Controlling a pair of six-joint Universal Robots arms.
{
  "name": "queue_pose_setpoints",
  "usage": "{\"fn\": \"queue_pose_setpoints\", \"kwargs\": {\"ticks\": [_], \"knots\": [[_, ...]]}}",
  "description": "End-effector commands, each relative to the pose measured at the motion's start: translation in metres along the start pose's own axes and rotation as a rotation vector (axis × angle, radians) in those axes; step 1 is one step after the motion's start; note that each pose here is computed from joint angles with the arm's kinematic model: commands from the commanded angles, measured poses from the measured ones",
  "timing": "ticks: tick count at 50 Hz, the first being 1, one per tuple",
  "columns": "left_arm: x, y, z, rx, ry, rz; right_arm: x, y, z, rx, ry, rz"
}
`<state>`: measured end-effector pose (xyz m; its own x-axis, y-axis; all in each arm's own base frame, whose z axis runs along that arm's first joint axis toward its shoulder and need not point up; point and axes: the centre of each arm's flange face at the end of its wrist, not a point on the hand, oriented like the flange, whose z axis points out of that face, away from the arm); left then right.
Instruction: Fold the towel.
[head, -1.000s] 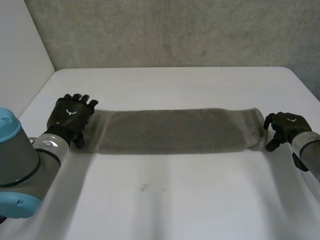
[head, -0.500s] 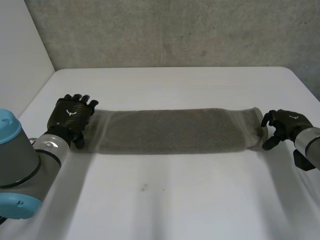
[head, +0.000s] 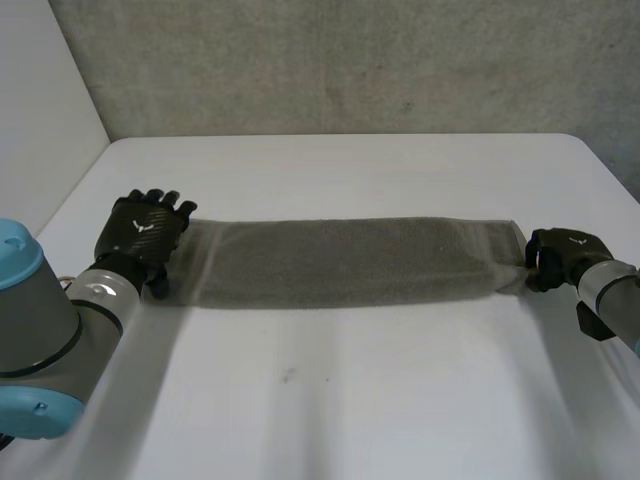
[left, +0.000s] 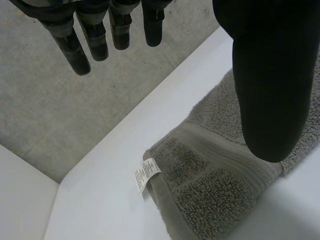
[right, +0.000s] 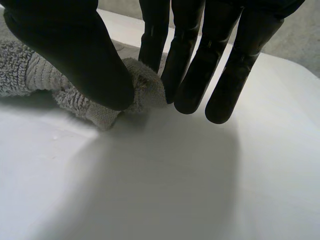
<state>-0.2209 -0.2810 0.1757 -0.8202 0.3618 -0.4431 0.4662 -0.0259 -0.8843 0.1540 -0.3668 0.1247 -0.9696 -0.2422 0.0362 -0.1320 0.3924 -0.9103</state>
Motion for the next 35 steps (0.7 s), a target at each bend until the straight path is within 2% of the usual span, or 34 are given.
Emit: {"fn": "queue_pose_setpoints", "kwargs": {"ticks": [1,4,11,21,26,28,29,31,34,35], "knots": [[0.0,0.0,0.0,-0.001,0.0,-0.001,0.009,-0.008,0.003,0.025,0.047,-0.072],[0.0,0.0,0.0,-0.001,0.0,-0.001,0.016,-0.009,0.004,0.027,0.078,-0.107],[0.0,0.0,0.0,-0.001,0.0,-0.001,0.072,-0.022,0.004,0.038,0.304,-0.264],[0.001,0.0,-0.001,-0.001,0.002,0.001,0.084,-0.048,-0.004,0.113,0.357,-0.3],[0.001,0.0,-0.001,0.001,0.003,0.001,0.048,-0.074,-0.013,0.224,0.297,-0.334],[0.002,0.0,-0.001,0.001,0.004,0.001,0.001,-0.095,-0.019,0.346,0.21,-0.374],[0.002,0.0,-0.002,0.001,0.006,0.001,0.0,-0.095,-0.019,0.347,0.209,-0.375],[0.002,-0.001,-0.002,0.001,0.004,0.002,-0.045,-0.106,-0.027,0.443,0.119,-0.416],[0.003,-0.001,-0.002,0.003,0.007,0.002,-0.071,-0.11,-0.033,0.49,0.065,-0.432],[0.003,-0.001,-0.002,0.003,0.007,0.002,-0.096,-0.113,-0.039,0.535,0.006,-0.442]]}}
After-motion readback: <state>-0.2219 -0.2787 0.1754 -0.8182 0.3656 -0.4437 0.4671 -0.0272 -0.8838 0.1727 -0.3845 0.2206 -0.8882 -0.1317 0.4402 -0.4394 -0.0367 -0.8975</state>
